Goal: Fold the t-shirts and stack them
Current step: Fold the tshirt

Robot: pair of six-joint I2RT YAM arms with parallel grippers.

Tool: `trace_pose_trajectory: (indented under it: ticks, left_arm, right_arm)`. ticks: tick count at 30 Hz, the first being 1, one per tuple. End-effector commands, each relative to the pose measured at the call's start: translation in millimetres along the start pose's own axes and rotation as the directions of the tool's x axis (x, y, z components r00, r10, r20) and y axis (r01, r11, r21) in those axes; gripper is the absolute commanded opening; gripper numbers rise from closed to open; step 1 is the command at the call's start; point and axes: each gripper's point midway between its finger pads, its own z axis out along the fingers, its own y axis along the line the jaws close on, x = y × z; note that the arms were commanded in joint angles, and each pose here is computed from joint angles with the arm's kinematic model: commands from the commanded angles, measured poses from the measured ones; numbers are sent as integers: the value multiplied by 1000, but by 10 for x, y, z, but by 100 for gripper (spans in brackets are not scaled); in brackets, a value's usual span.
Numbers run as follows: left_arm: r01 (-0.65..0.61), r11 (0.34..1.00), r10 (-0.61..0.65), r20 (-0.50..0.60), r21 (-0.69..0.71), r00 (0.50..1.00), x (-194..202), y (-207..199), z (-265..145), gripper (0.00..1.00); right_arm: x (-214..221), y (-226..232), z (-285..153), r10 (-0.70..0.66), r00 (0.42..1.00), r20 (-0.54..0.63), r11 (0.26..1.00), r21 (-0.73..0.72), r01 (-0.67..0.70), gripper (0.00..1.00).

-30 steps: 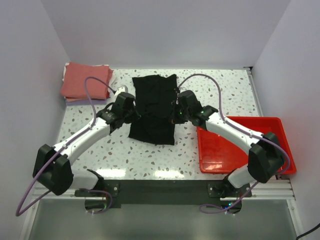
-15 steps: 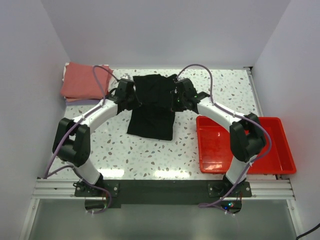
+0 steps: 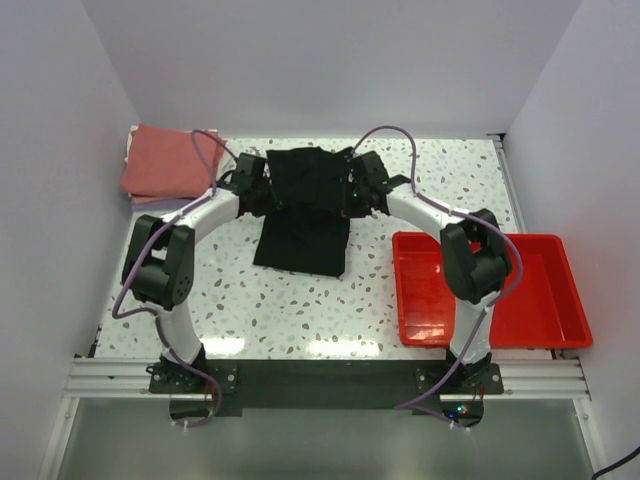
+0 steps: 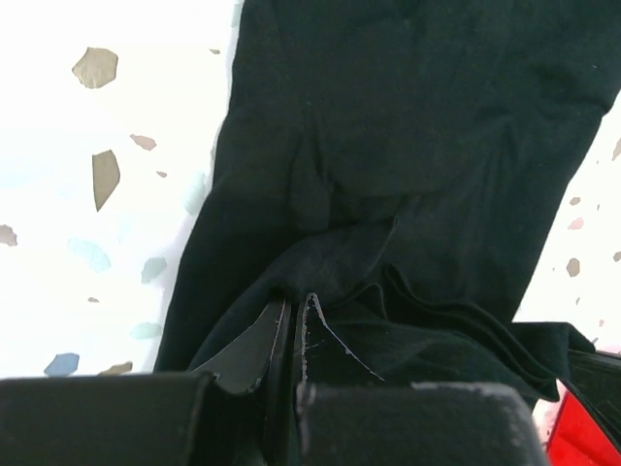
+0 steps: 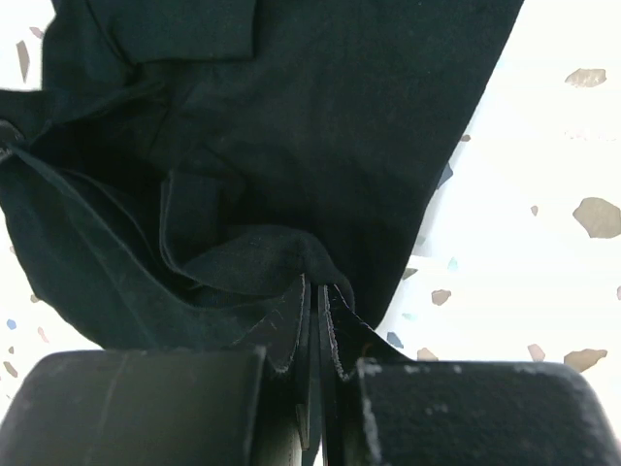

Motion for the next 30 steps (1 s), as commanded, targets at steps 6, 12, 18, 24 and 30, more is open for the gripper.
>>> trace_pose_trajectory:
  ticks: [6, 12, 18, 24, 30]
  left_arm:
    - [5, 1000, -7, 56, 29, 998, -314, -74, 145, 0]
    - [-1, 1000, 2, 81, -10, 997, -438, -39, 150, 51]
    - [0, 1000, -2, 112, 15, 994, -547, -126, -84, 100]
    - [23, 998, -28, 96, 52, 995, -349, -77, -332, 100]
    - [92, 996, -93, 121, 12, 988, 23, 293, -733, 100]
  right_arm:
    - [-254, -48, 192, -11, 1000, 25, 1000, -16, 11, 2]
    - [-392, -99, 251, -7, 1000, 24, 1000, 4, 7, 17]
    - [-505, -4, 110, -31, 999, 28, 999, -26, 32, 77]
    - [-363, 191, -136, -33, 999, 8, 989, -145, 34, 99]
    - [-46, 858, -389, -113, 993, -23, 896, -434, 92, 99]
